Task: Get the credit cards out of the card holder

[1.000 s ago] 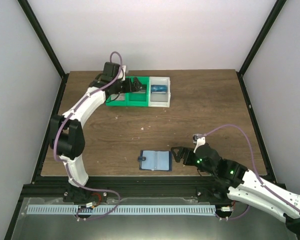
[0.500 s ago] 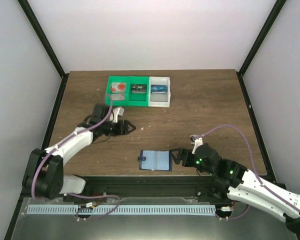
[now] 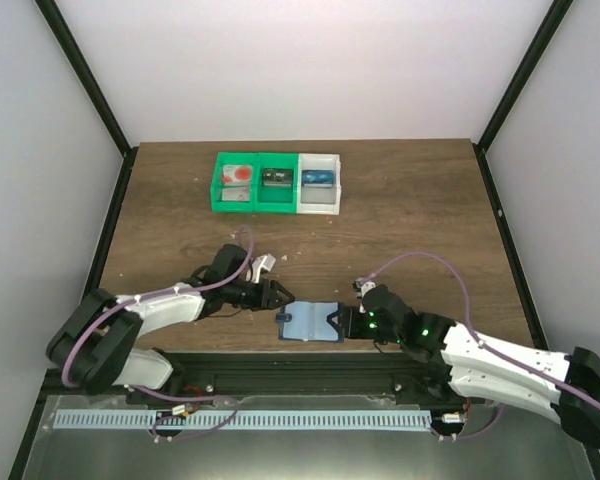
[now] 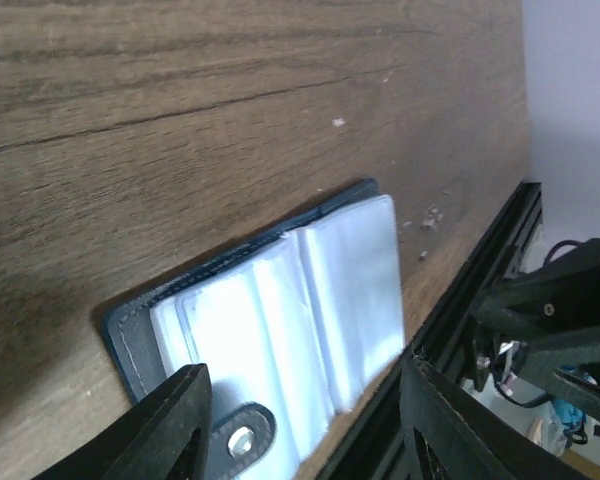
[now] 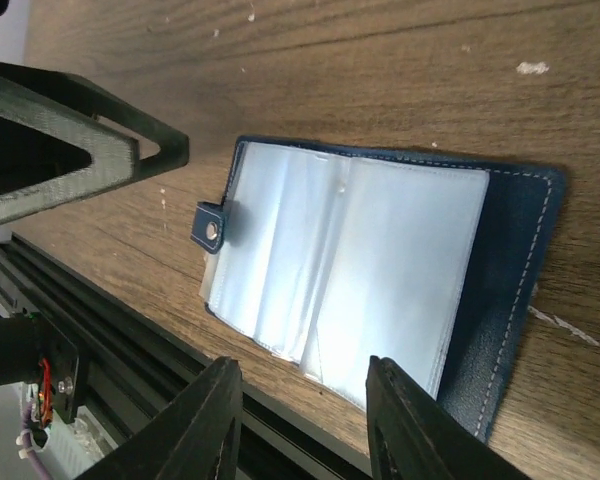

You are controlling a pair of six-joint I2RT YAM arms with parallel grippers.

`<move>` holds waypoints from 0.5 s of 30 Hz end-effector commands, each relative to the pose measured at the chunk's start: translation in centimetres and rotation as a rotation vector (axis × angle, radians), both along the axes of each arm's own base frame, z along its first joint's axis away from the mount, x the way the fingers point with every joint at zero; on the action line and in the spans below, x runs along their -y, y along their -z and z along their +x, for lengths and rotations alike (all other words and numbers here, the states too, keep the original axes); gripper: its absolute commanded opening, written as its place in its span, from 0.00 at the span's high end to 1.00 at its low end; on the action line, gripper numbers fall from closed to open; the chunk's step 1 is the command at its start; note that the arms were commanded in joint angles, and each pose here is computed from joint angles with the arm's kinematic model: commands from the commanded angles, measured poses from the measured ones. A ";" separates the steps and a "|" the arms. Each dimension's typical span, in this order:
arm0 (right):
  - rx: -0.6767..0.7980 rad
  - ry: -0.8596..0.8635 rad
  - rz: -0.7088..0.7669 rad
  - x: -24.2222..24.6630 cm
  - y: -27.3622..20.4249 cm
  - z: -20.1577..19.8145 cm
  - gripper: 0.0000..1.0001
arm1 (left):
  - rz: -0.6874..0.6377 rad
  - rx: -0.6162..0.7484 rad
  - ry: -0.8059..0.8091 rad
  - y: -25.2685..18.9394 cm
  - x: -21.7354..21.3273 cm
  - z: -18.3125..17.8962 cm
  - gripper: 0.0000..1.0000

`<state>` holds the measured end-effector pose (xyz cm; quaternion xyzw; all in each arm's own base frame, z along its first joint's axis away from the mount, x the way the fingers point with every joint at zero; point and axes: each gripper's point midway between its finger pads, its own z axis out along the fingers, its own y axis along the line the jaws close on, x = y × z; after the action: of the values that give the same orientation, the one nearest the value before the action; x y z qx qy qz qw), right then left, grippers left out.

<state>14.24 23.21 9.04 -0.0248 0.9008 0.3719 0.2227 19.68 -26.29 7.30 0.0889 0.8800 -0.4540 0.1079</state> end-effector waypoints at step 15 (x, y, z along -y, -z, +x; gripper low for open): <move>-0.026 0.040 -0.155 0.4 6.4 1.3 0.80 | 0.005 -0.058 0.058 3.7 3.9 -1.6 0.53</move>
<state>14.75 23.48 3.64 -0.0287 0.9277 0.3161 0.1966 18.13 -29.47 3.61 0.1009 0.8841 -0.4513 0.0669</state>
